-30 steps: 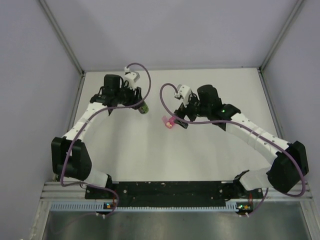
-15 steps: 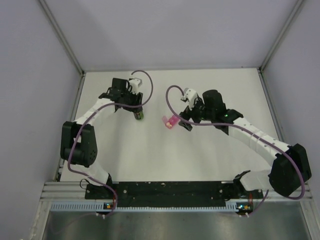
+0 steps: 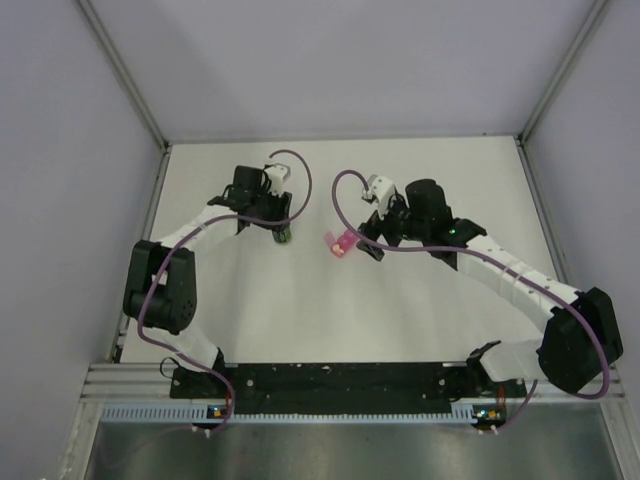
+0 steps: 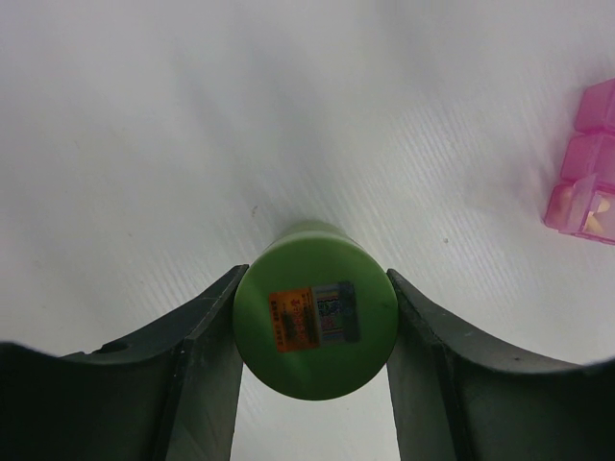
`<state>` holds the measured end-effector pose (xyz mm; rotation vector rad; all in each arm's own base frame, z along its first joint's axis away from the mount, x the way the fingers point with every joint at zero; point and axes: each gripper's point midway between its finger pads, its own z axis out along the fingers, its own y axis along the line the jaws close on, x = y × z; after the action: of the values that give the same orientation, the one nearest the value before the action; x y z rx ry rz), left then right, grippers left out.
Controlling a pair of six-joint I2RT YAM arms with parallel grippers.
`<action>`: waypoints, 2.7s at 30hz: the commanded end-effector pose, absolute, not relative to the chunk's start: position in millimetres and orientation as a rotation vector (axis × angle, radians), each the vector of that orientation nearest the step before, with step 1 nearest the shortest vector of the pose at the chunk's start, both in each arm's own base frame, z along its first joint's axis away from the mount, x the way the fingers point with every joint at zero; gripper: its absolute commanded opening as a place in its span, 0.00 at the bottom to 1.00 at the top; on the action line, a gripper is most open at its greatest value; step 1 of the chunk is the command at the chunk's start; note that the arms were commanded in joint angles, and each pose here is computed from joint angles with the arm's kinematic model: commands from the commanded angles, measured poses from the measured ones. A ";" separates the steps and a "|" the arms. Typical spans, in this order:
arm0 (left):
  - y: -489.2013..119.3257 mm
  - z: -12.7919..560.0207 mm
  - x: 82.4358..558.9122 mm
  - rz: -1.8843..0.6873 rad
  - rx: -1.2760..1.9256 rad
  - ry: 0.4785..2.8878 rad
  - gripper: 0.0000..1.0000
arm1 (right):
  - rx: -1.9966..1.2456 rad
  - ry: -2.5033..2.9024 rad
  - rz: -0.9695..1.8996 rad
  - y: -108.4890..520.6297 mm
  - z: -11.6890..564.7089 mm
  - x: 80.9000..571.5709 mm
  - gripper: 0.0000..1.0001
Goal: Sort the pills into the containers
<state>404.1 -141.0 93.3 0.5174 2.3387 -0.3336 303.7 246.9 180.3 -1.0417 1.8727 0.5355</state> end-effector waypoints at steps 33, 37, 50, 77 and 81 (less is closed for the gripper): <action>-138.6 137.7 417.1 -0.254 0.461 2.177 0.98 | -0.998 1.835 0.505 239.4 188.5 314.5 0.89; -138.8 163.0 415.1 -0.250 0.498 2.118 0.98 | -0.990 1.843 0.492 237.7 186.5 316.7 0.89; -185.0 226.7 361.4 -0.583 0.709 1.963 0.95 | -0.895 1.938 0.464 236.2 170.8 338.0 0.88; -180.2 214.1 285.3 -0.611 0.945 1.841 0.93 | -0.889 2.204 0.598 258.0 85.1 402.1 0.72; -178.8 211.8 284.9 -0.602 0.943 1.843 0.93 | -0.898 2.221 0.656 266.2 75.7 402.1 0.70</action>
<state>284.7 -181.3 205.6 0.9318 1.8843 -0.6327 390.5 248.5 60.4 -0.9081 2.2734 0.5575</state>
